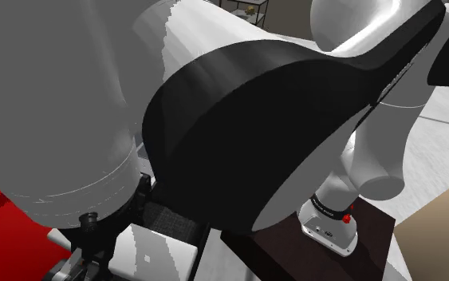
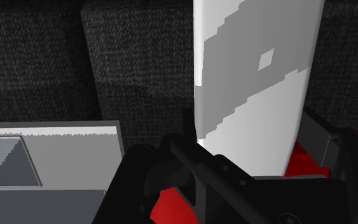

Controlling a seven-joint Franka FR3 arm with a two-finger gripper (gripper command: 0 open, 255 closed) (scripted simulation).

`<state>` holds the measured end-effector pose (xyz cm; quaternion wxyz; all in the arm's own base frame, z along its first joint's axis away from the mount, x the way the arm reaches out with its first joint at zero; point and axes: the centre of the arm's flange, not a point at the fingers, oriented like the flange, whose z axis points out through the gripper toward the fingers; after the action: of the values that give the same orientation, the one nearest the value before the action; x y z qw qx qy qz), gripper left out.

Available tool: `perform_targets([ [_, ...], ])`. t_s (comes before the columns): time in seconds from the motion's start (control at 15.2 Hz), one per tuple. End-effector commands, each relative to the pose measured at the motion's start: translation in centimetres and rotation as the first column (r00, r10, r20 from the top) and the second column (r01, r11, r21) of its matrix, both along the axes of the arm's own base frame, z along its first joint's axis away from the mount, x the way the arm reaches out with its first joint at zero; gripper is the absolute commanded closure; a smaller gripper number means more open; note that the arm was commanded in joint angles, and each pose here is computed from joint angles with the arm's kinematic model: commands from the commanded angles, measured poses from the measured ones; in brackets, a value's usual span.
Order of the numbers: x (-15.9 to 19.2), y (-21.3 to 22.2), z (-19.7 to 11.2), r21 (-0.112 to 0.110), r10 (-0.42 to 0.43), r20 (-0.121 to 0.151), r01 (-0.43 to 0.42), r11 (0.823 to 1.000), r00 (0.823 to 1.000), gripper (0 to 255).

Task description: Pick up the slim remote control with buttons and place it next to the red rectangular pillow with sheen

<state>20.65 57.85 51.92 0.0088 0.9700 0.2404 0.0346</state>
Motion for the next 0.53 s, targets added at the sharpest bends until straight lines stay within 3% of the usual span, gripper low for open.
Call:
perform_targets([
  [0.0, 0.0, 0.1, -1.0, 0.001, 0.000, 0.000, 0.000, 1.000, 1.000, 255],
  [0.46, 0.0, 0.1, -4.7, 0.001, 0.000, 0.000, 0.000, 1.000, 1.000, 255],
])
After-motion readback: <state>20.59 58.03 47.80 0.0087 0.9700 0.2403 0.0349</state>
